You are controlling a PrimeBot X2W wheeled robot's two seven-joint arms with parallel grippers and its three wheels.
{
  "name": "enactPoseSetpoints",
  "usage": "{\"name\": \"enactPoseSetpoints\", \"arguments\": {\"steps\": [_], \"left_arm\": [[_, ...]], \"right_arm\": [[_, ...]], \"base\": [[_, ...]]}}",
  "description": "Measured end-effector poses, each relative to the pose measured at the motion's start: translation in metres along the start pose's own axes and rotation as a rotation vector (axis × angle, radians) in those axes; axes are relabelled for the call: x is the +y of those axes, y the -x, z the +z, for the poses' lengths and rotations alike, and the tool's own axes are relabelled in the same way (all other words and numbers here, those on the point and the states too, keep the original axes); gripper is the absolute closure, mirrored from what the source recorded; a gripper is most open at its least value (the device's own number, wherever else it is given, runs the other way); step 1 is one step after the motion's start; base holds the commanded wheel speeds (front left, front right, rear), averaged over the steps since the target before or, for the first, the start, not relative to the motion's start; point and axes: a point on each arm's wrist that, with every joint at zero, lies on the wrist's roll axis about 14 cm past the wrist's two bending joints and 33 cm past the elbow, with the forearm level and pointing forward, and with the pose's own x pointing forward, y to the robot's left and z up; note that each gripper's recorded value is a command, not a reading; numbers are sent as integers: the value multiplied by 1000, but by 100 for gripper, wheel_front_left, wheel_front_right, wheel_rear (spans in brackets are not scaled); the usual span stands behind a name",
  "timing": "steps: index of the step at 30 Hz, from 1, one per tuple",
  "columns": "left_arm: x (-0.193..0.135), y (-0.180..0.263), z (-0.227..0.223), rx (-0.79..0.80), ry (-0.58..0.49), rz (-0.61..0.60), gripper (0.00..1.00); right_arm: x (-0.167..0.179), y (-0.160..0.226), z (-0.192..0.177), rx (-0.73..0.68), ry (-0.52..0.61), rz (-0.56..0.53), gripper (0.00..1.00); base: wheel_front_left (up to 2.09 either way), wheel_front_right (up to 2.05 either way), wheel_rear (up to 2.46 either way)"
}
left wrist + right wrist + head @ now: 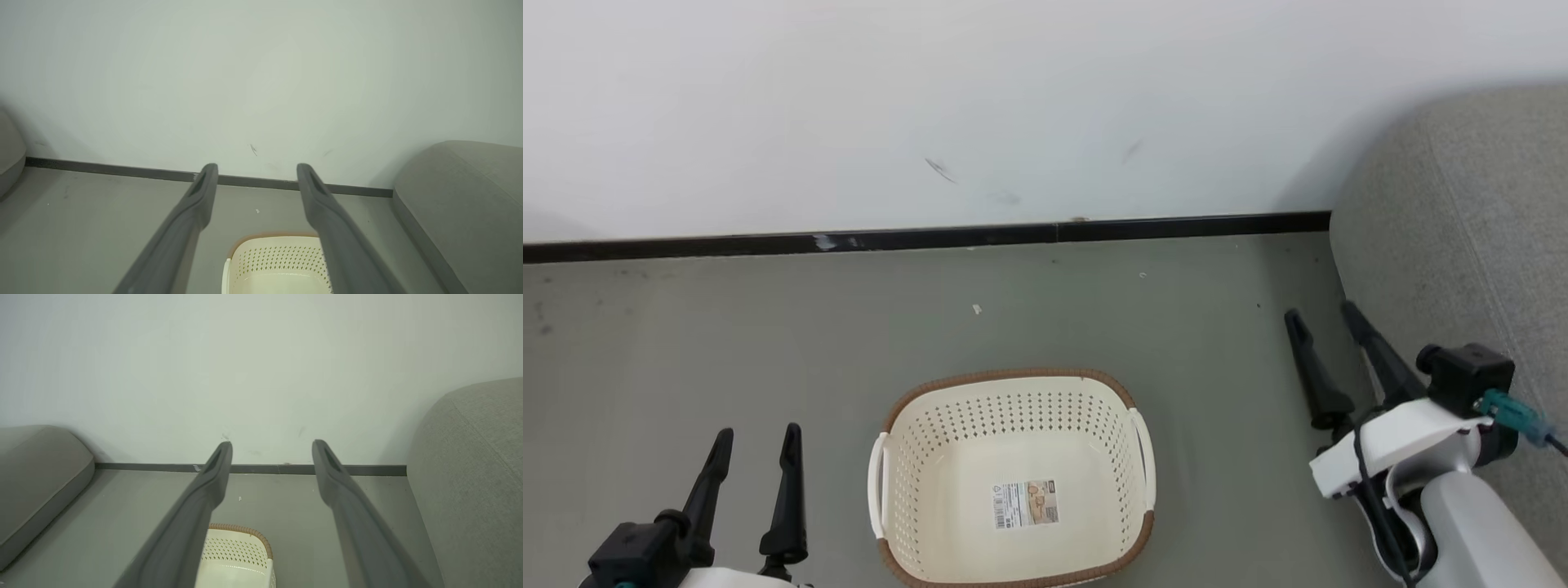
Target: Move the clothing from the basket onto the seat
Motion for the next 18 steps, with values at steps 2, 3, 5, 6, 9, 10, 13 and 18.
{"name": "enactPoseSetpoints", "arguments": {"steps": [2,3,5,6,9,10,13,18], "left_arm": [[4,5,1,-4,-3,13,0],[6,8,3,-9,-4,19,0],[10,14,4,-13,-6,32,0],[12,16,4,-15,-6,37,0],[17,22,7,-23,-9,53,0],[18,24,8,-26,-9,57,0],[22,31,7,-24,-10,67,0],[21,39,11,-36,-9,54,0]], "right_arm": [[8,4,-3,8,-9,15,0],[12,6,-5,15,-12,23,0],[19,11,-11,33,-9,43,0],[22,13,-13,41,-2,52,0],[28,19,-17,53,7,66,0],[30,20,-17,53,6,70,0],[36,23,-17,52,3,80,0],[40,32,-18,56,-2,83,0]], "base": [[0,0,0],[0,0,0],[0,0,0],[0,0,0],[0,0,0],[0,0,0],[0,0,0],[0,0,0]]}}
